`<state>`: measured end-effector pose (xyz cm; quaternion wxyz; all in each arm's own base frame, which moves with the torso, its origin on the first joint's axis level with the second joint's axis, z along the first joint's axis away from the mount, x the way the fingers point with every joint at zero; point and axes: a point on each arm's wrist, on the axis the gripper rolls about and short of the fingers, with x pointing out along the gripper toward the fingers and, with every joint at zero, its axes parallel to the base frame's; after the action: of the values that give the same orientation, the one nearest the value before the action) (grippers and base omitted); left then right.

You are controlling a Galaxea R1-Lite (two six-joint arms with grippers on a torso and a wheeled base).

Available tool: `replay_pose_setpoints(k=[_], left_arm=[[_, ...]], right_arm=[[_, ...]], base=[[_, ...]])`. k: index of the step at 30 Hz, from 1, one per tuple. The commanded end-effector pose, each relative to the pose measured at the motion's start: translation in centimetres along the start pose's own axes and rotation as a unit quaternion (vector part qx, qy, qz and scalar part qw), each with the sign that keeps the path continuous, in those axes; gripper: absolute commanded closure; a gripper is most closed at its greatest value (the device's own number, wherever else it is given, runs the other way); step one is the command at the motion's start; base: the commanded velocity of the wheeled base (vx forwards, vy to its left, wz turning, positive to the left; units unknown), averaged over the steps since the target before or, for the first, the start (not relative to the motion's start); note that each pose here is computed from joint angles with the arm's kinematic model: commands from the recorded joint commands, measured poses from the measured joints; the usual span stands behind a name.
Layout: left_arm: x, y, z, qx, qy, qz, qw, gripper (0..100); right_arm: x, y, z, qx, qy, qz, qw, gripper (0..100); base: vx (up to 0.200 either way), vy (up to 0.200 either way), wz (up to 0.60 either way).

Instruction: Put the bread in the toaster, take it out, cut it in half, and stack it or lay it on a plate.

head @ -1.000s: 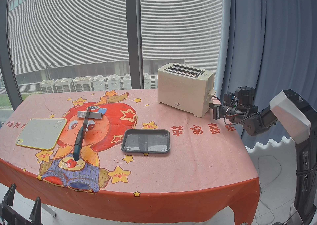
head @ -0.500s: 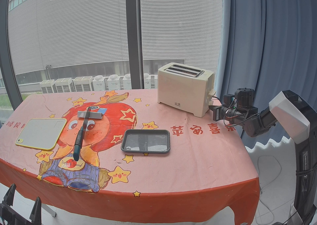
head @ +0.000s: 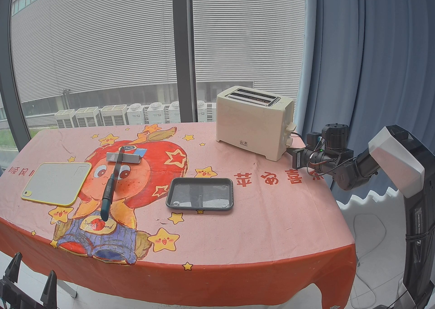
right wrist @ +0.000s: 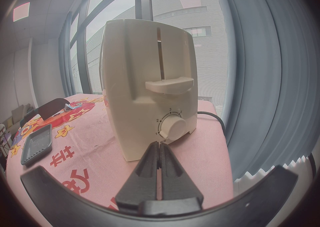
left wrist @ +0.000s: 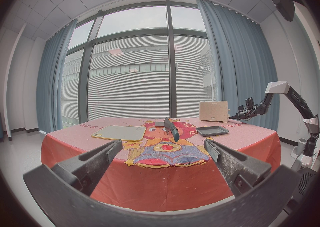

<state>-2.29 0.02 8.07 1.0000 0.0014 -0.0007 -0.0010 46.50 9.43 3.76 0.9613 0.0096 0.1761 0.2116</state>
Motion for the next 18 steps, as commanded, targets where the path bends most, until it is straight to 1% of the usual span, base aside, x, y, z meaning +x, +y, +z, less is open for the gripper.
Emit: replay_pose_setpoints(k=[1,5,13,18], left_arm=[[0.0,0.0,-0.5,0.0,0.002,0.0,1.0,0],[0.0,0.0,-0.5,0.0,0.002,0.0,1.0,0],[0.0,0.0,-0.5,0.0,0.002,0.0,1.0,0],[0.0,0.0,-0.5,0.001,0.002,0.0,1.0,0]], right_arm=[[0.0,0.0,-0.1,0.0,0.001,0.0,1.0,100],[0.0,0.0,-0.2,0.001,0.003,0.0,1.0,100],[-0.6,0.2,-1.0,0.004,0.015,-0.001,0.9999,100],[-1.2,0.7,0.7,-0.003,-0.005,0.004,1.0,100]], base=[[0.0,0.0,0.0],[0.0,0.0,0.0],[0.0,0.0,0.0],[0.0,0.0,0.0]])
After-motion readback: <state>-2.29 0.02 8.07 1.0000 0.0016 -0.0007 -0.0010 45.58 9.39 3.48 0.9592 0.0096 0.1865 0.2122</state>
